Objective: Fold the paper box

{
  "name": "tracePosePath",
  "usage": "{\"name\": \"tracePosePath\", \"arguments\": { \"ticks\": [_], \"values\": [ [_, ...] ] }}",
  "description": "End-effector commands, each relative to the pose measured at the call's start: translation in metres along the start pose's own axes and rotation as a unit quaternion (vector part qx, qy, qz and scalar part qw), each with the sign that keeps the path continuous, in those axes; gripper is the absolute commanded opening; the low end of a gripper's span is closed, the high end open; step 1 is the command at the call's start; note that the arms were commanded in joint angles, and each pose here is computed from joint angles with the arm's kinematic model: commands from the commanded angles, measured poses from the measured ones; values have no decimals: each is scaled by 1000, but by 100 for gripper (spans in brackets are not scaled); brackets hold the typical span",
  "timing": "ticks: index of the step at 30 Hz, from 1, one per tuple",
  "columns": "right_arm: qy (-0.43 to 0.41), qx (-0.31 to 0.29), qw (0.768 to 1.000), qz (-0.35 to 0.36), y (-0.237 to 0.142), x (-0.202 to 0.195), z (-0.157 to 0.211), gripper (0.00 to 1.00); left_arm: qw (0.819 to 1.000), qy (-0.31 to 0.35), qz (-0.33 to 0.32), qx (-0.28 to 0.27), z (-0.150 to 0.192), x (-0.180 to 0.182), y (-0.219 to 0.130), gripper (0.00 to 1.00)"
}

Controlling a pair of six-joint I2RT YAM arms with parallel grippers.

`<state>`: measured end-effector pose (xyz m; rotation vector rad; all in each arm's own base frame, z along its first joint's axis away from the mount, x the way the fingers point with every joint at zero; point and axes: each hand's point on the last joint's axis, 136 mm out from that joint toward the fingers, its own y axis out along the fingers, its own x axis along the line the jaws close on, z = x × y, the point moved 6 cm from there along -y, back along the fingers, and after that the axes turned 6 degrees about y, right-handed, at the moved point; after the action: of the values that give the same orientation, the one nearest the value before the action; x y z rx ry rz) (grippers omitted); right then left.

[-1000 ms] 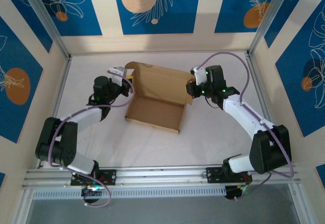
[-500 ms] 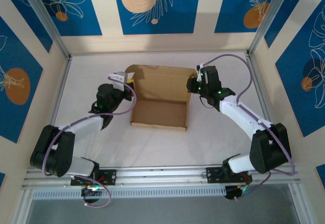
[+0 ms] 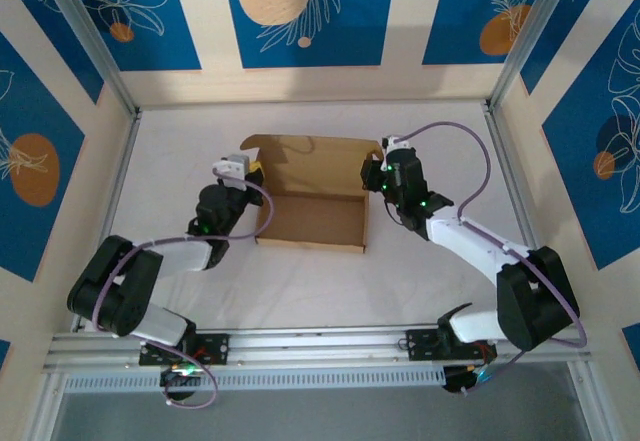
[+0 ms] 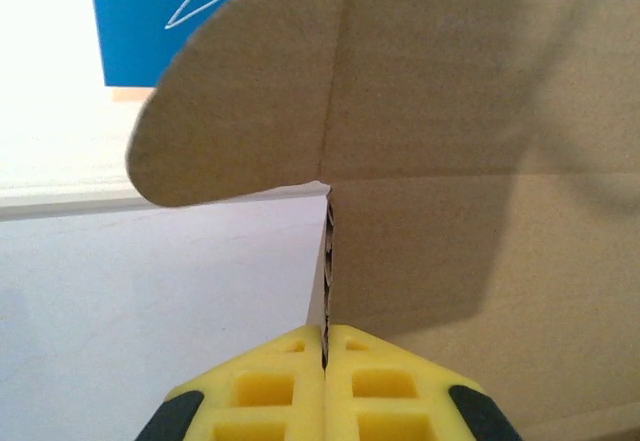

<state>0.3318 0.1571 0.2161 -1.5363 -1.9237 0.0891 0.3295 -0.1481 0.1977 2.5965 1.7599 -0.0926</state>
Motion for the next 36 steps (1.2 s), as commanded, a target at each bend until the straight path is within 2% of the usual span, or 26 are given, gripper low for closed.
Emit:
{"name": "tracePosePath", "arguments": {
  "ticks": [1, 6, 12, 15, 22, 26, 30, 33, 36],
  "values": [
    [-10, -23, 999, -34, -5, 17, 1, 20, 999, -3, 19, -28, -4, -24, -7, 0],
    [-1, -45, 999, -29, -12, 16, 5, 21, 999, -5, -25, -31, 3, -21, -18, 0],
    [8, -62, 998, -25, -15, 18, 17, 21, 997, -21, -39, -62, 11, -20, -20, 0],
    [9, -72, 997, -22, -19, 18, 21, 21, 997, -34, -34, -64, 15, -25, -19, 0],
    [-4, -87, 996, -32, -23, 17, 22, 22, 996, -8, -28, -79, 4, -34, -15, 4],
    [-10, -98, 994, -54, -25, 17, 26, 22, 997, 7, -4, -76, 6, -41, -11, 4],
    [-32, -115, 989, -82, -22, 20, 22, 23, 995, 49, 18, -91, -3, -50, 0, 3],
    [-43, -125, 985, -107, -18, 23, 13, 23, 993, 60, 35, -100, -8, -57, 12, 0],
    [-62, -128, 983, -119, -12, 26, 8, 24, 993, 61, 24, -99, -8, -56, 22, 0]
  ]
}}
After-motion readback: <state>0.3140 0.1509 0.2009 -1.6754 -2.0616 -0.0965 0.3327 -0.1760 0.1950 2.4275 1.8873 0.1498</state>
